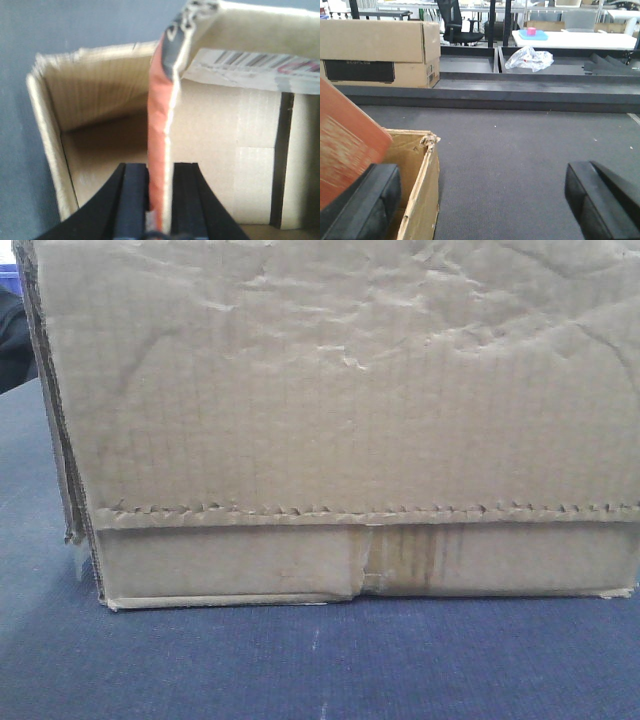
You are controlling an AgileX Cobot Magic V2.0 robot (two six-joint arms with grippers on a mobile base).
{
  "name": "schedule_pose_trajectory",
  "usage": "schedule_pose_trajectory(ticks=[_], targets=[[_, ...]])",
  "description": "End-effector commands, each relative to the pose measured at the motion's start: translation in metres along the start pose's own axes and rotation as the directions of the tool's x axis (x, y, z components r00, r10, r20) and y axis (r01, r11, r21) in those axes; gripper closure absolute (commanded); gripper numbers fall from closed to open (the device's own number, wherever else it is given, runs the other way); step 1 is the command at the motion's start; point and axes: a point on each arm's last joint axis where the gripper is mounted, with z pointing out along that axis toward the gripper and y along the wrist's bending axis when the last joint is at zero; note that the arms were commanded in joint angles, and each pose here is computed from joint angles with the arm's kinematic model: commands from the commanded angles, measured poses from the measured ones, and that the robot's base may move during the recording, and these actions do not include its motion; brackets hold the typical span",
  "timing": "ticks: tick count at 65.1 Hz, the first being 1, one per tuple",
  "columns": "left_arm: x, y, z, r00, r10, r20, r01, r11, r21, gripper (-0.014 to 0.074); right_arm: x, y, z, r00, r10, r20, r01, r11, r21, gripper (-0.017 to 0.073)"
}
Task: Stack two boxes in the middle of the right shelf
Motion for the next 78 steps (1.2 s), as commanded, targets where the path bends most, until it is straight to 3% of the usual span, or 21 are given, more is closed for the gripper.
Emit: schedule_pose_trajectory(ticks=[1,20,25,32,45,56,61,65,73,78], targets=[[-0.002,-0.002,0.014,1.000,-0.023,-0.002,0.023,1.000,0.008,0.0705,-0.002,0.000,0.001,1.000,-0.003,0.006,0.003,1.000,-0.002,-0.0010],[0.004,0.000,0.036,0.997,-0.024,-0.080,0.024,1.000,-0.012,0.0700,-0.002,0.000,0.001,1.000,-0.003,0.006,0.003,1.000,-0.002,-0.0010],[0.004,0.000,0.036,0.997,-0.024,-0.080,0.024,1.000,-0.012,0.0646,-0.002,0.000,0.001,1.000,-0.003,0.006,0.003,1.000,-0.002,-0.0010],[0.004,0.000,0.036,0.997,-0.024,-0.078,0.024,1.000,-0.011,0.0461,-0.002,0.000,0.001,1.000,-0.003,0.006,0.003,1.000,-0.002,-0.0010],[0.000,-0.002,0.029,0.998,-0.024,-0.054,0.024,1.000,-0.001,-0.0031,-0.002,0.000,0.001,1.000,-0.003,0.006,0.003,1.000,-0.002,-0.0010],[-0.012,-0.007,-0.006,0.999,-0.018,0.030,0.017,1.000,0.024,0.0090,-0.002,0.000,0.001,1.000,-0.003,0.005,0.003,1.000,-0.002,-0.0010],[-0.015,-0.007,-0.024,0.998,-0.008,0.060,0.008,1.000,0.012,0.0106,0.000,0.000,0.001,1.000,-0.003,-0.011,0.003,1.000,-0.003,-0.0010],[-0.017,-0.005,-0.040,0.995,0.012,0.101,-0.011,1.000,-0.012,0.0106,0.001,0.001,0.001,1.000,-0.003,-0.029,0.003,1.000,-0.005,-0.0010],[-0.021,0.012,-0.067,0.982,0.069,0.176,-0.045,0.990,-0.137,0.0106,-0.004,0.001,-0.003,0.999,-0.005,-0.045,0.004,1.000,-0.010,-0.0010],[-0.019,0.021,-0.079,0.978,0.100,0.182,-0.073,0.987,-0.146,0.0106,-0.013,0.002,-0.006,0.999,-0.006,-0.034,0.006,1.000,-0.012,-0.0010]])
